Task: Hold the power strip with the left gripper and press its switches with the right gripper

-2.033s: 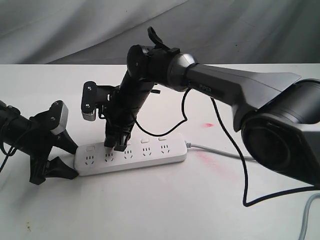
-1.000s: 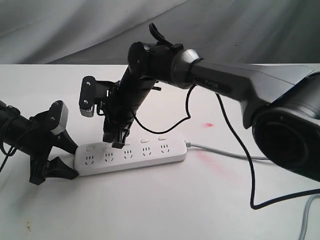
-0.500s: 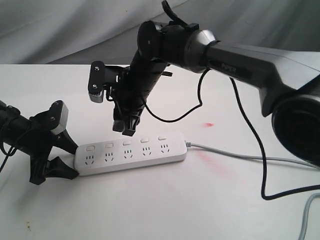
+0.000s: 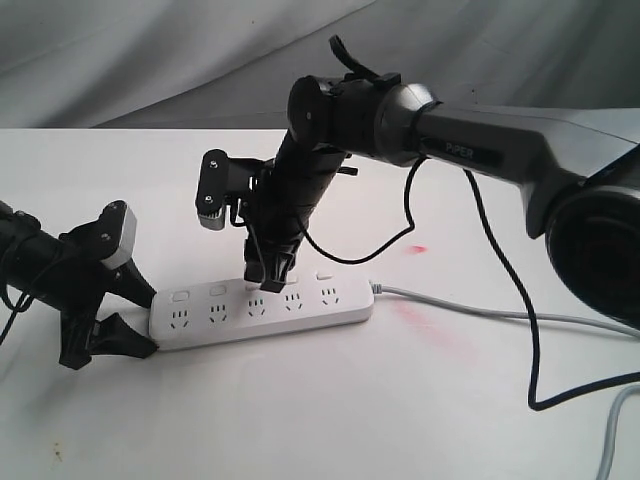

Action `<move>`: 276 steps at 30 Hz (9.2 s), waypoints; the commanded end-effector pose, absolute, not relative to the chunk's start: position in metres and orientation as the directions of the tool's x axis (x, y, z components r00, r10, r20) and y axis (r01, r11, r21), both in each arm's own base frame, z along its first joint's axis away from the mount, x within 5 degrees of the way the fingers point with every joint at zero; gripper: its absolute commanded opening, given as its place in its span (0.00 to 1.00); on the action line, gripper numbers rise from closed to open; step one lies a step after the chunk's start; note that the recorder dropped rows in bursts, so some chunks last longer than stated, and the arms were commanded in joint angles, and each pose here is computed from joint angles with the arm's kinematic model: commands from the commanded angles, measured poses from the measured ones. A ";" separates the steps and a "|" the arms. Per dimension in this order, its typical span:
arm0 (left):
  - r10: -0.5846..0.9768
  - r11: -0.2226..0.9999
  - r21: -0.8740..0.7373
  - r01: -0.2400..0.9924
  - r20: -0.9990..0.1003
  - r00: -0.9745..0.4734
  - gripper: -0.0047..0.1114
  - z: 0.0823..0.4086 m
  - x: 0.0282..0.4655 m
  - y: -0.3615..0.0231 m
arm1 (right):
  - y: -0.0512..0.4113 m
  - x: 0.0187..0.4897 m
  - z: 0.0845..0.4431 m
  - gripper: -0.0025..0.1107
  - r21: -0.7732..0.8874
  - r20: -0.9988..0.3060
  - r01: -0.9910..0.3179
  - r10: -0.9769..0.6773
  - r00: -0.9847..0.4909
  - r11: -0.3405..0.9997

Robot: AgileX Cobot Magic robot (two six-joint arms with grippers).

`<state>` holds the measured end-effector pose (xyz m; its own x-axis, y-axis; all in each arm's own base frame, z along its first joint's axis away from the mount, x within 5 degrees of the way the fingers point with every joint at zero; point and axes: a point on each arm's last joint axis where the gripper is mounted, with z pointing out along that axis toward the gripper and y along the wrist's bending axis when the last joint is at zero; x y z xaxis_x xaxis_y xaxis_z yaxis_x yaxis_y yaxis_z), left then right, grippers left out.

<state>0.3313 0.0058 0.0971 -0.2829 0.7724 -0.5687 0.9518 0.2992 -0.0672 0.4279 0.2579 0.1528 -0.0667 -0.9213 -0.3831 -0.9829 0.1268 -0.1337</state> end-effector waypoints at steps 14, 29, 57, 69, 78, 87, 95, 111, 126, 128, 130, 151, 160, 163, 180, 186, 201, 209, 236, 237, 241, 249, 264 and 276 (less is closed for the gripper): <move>0.767 0.297 -0.073 0.952 -0.576 -0.283 0.61 0.097 0.332 0.003 | 0.260 0.431 0.139 0.46 -0.131 -0.397 -0.980 -0.914 -0.087 0.150; 0.767 0.297 -0.073 0.952 -0.576 -0.283 0.61 0.097 0.332 0.003 | 0.259 0.428 0.136 0.46 -0.104 -0.377 -0.986 -0.922 -0.084 0.133; 0.767 0.297 -0.073 0.952 -0.576 -0.283 0.61 0.097 0.332 0.003 | 0.256 0.420 0.096 0.46 -0.062 -0.350 -0.993 -0.934 -0.075 0.103; 0.767 0.297 -0.073 0.952 -0.576 -0.283 0.61 0.097 0.332 0.003 | 0.257 0.421 0.114 0.46 -0.089 -0.374 -0.990 -0.925 -0.068 0.109; 0.767 0.297 -0.073 0.952 -0.576 -0.283 0.61 0.097 0.332 0.003 | 0.257 0.424 0.174 0.46 -0.231 -0.450 -0.963 -0.893 -0.023 0.141; 0.767 0.297 -0.073 0.952 -0.576 -0.283 0.61 0.097 0.332 0.003 | 0.240 0.423 0.191 0.46 -0.217 -0.410 -0.965 -0.911 -0.050 0.151; 0.767 0.297 -0.073 0.952 -0.576 -0.283 0.61 0.097 0.332 0.003 | 0.226 0.424 0.183 0.46 -0.184 -0.370 -0.970 -0.926 -0.081 0.158; 0.767 0.297 -0.073 0.952 -0.576 -0.283 0.61 0.097 0.332 0.003 | 0.223 0.424 0.150 0.46 -0.184 -0.365 -0.964 -0.924 -0.114 0.191; 0.767 0.297 -0.073 0.952 -0.576 -0.283 0.61 0.097 0.332 0.003 | 0.222 0.424 0.134 0.46 -0.162 -0.340 -0.971 -0.934 -0.110 0.173; 0.767 0.297 -0.073 0.952 -0.576 -0.283 0.61 0.097 0.332 0.003 | 0.223 0.424 0.126 0.46 -0.155 -0.328 -0.976 -0.939 -0.097 0.155; 0.767 0.297 -0.073 0.952 -0.576 -0.283 0.61 0.097 0.332 0.003 | 0.224 0.423 0.119 0.46 -0.142 -0.318 -0.979 -0.943 -0.097 0.148; 0.767 0.297 -0.073 0.952 -0.576 -0.283 0.61 0.097 0.332 0.003 | 0.226 0.426 0.146 0.46 -0.224 -0.360 -0.961 -0.930 -0.073 0.161; 0.767 0.297 -0.073 0.952 -0.576 -0.283 0.61 0.097 0.332 0.003 | 0.215 0.424 0.193 0.46 -0.294 -0.377 -0.940 -0.925 -0.054 0.175; 0.767 0.297 -0.073 0.952 -0.576 -0.283 0.61 0.097 0.332 0.003 | 0.207 0.425 0.193 0.46 -0.270 -0.363 -0.946 -0.929 -0.074 0.181; 0.767 0.297 -0.073 0.952 -0.576 -0.283 0.61 0.097 0.332 0.003 | 0.190 0.415 0.146 0.46 -0.231 -0.347 -0.943 -0.926 -0.150 0.239; 0.767 0.297 -0.073 0.952 -0.576 -0.283 0.61 0.097 0.332 0.003 | 0.189 0.414 0.142 0.46 -0.243 -0.350 -0.938 -0.924 -0.152 0.246; 0.767 0.297 -0.073 0.952 -0.576 -0.283 0.61 0.097 0.332 0.003 | 0.187 0.412 0.135 0.46 -0.213 -0.315 -0.952 -0.938 -0.147 0.221; 0.767 0.297 -0.073 0.952 -0.576 -0.283 0.61 0.097 0.332 0.003 | 0.186 0.410 0.118 0.46 -0.167 -0.280 -0.964 -0.947 -0.154 0.206; 0.767 0.297 -0.073 0.952 -0.576 -0.283 0.61 0.097 0.332 0.003 | 0.175 0.408 0.148 0.46 -0.224 -0.355 -0.934 -0.916 -0.188 0.279; 0.767 0.297 -0.073 0.952 -0.576 -0.283 0.61 0.097 0.332 0.003 | 0.175 0.407 0.158 0.46 -0.236 -0.376 -0.927 -0.907 -0.188 0.290; 0.767 0.297 -0.073 0.952 -0.576 -0.283 0.61 0.097 0.332 0.003 | 0.175 0.401 0.210 0.46 -0.308 -0.462 -0.893 -0.872 -0.161 0.328; 0.767 0.297 -0.073 0.952 -0.576 -0.283 0.61 0.097 0.332 0.003 | 0.170 0.357 0.267 0.08 -0.365 -0.499 -0.879 -0.862 -0.094 0.307; 0.767 0.297 -0.073 0.952 -0.576 -0.283 0.61 0.097 0.332 0.003 | 0.048 0.072 0.312 0.02 -0.302 -0.852 -0.648 -0.503 -0.146 0.699; 0.767 0.297 -0.073 0.952 -0.576 -0.283 0.61 0.097 0.332 0.003 | 0.035 0.043 0.283 0.02 -0.336 -0.867 -0.625 -0.490 -0.085 0.704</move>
<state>0.3311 0.0058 0.0971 -0.2817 0.7729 -0.5686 0.9525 0.2969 -0.0684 0.0427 0.0354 0.2859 -0.0819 -0.4808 -0.8730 -0.6272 0.7056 -0.3297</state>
